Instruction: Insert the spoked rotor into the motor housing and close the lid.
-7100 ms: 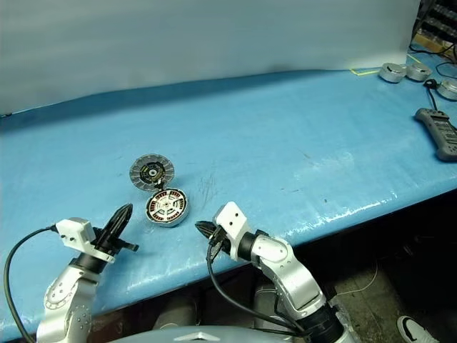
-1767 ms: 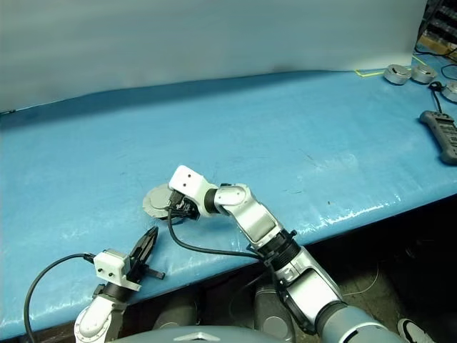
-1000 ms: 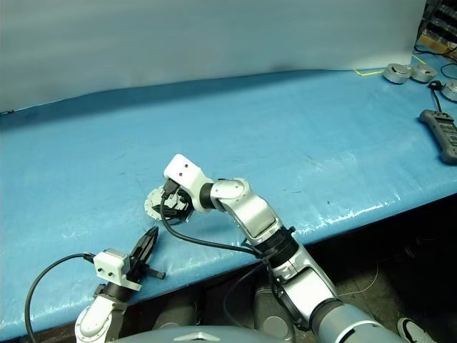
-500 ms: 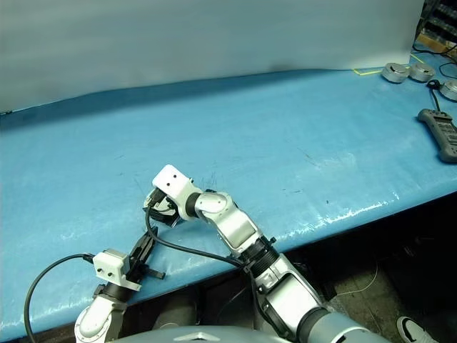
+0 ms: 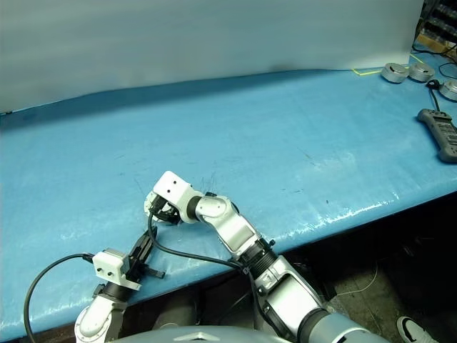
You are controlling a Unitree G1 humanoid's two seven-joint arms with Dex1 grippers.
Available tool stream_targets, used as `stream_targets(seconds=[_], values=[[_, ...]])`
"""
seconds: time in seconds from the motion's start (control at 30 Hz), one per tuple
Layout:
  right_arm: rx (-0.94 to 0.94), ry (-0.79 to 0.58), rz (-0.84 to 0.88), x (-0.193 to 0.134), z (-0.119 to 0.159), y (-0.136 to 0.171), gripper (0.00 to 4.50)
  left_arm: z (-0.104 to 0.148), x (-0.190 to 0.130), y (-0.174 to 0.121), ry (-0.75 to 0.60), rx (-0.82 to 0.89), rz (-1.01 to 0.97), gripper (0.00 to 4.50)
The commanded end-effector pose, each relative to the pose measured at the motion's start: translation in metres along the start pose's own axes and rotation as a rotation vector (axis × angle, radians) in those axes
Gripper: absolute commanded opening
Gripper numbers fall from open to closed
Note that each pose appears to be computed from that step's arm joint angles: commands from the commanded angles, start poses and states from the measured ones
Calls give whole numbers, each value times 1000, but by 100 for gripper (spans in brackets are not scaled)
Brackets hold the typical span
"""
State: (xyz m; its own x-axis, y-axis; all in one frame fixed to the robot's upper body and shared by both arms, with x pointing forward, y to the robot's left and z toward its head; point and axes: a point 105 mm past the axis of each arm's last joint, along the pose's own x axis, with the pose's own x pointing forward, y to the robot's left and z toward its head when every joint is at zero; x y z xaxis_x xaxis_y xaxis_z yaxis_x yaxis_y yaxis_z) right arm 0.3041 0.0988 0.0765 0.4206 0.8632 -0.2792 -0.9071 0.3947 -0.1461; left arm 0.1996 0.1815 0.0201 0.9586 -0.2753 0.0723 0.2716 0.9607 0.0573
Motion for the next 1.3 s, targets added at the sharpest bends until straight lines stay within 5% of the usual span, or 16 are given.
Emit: stream_targets(seconds=[0.03, 0.87, 1.3], values=[[-12, 4, -5, -4, 8, -6, 305, 13, 1, 7, -40, 27, 7, 0], [-119, 104, 0, -9, -15, -15, 305, 20, 4, 27, -46, 72, 23, 0], [22, 186, -21, -9, -30, -18, 305, 20, 8, 32, -18, 23, 34, 0]])
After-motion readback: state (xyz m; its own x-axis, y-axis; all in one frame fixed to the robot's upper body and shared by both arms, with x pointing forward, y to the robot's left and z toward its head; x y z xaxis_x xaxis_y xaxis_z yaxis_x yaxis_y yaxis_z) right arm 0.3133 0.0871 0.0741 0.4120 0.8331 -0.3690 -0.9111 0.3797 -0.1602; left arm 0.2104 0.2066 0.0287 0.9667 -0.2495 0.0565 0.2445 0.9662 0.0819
